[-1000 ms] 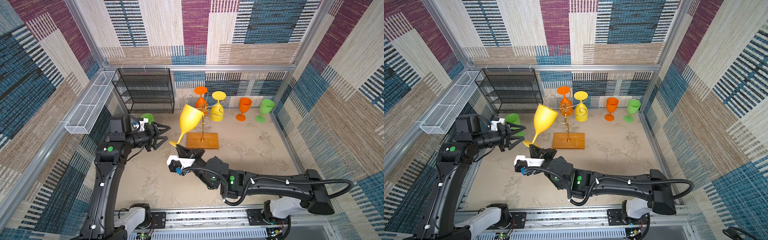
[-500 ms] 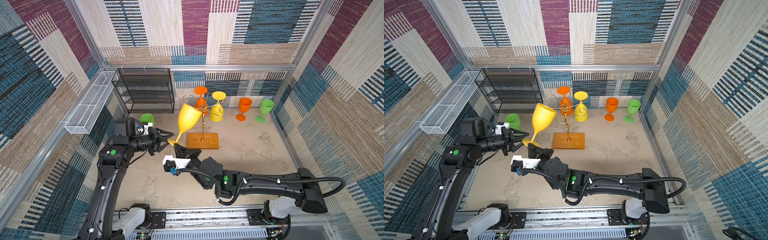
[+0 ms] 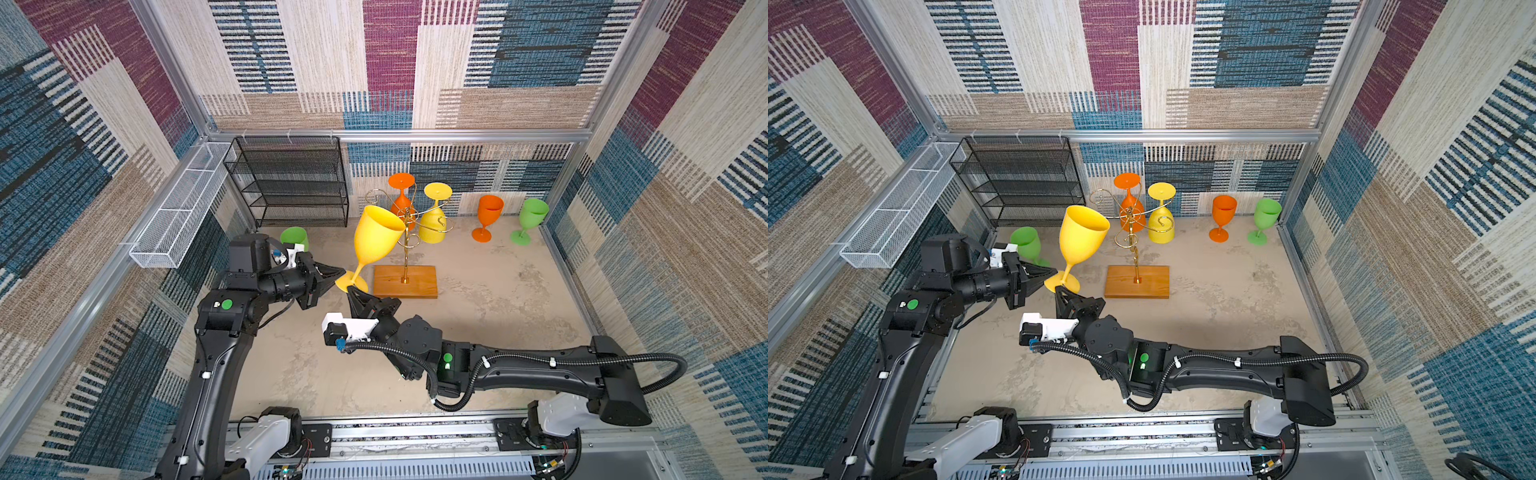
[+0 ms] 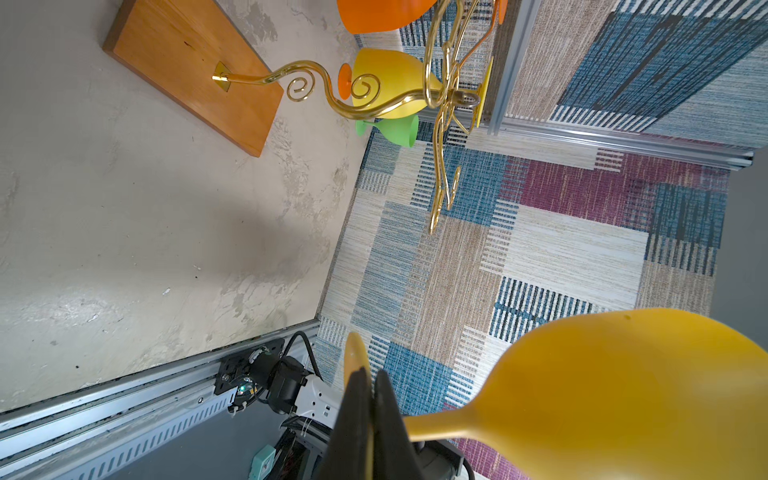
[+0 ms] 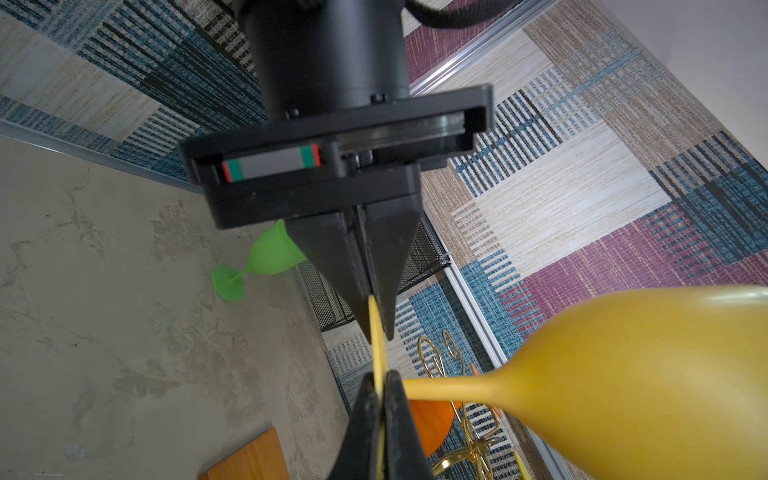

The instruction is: Take the wine glass off the wine glass rack

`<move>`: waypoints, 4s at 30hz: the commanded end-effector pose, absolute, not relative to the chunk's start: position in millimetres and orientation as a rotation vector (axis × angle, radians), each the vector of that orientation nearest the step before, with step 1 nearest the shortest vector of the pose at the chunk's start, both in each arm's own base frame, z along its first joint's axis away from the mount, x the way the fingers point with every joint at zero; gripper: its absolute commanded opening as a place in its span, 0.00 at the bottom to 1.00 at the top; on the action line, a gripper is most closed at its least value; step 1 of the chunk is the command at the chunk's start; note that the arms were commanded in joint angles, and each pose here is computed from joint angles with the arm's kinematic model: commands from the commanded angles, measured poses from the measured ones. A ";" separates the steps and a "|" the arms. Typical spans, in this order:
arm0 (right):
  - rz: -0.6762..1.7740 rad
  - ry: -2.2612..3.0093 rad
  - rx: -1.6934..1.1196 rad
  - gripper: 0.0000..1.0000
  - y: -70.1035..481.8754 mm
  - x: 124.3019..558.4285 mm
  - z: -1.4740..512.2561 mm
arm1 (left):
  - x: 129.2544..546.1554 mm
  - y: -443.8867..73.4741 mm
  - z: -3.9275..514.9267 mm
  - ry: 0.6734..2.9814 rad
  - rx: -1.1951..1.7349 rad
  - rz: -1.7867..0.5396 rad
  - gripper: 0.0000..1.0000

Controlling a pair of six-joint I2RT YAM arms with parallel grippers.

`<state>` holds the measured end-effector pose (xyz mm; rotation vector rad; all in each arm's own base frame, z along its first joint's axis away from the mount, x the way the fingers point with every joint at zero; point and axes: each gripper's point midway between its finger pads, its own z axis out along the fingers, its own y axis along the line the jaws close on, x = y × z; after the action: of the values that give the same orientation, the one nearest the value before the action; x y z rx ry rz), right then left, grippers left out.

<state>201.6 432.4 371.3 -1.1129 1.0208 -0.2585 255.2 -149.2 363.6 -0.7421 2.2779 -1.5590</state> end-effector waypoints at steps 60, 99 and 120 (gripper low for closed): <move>0.942 1.566 -0.870 0.02 377.6 204.1 478.0 | 282.2 -147.1 364.7 2.133 -0.299 -1.410 0.00; 0.555 2.086 -0.222 0.00 185.2 243.6 301.7 | 307.7 -133.1 369.0 2.089 -0.242 -1.234 0.96; 0.063 2.109 0.411 0.00 -19.9 431.4 219.9 | 304.0 -132.6 357.0 2.149 -0.192 -1.186 0.91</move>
<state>406.9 -2.8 196.5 0.4058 2.2321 0.1255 302.2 -131.3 354.8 -0.2481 2.1496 -1.2041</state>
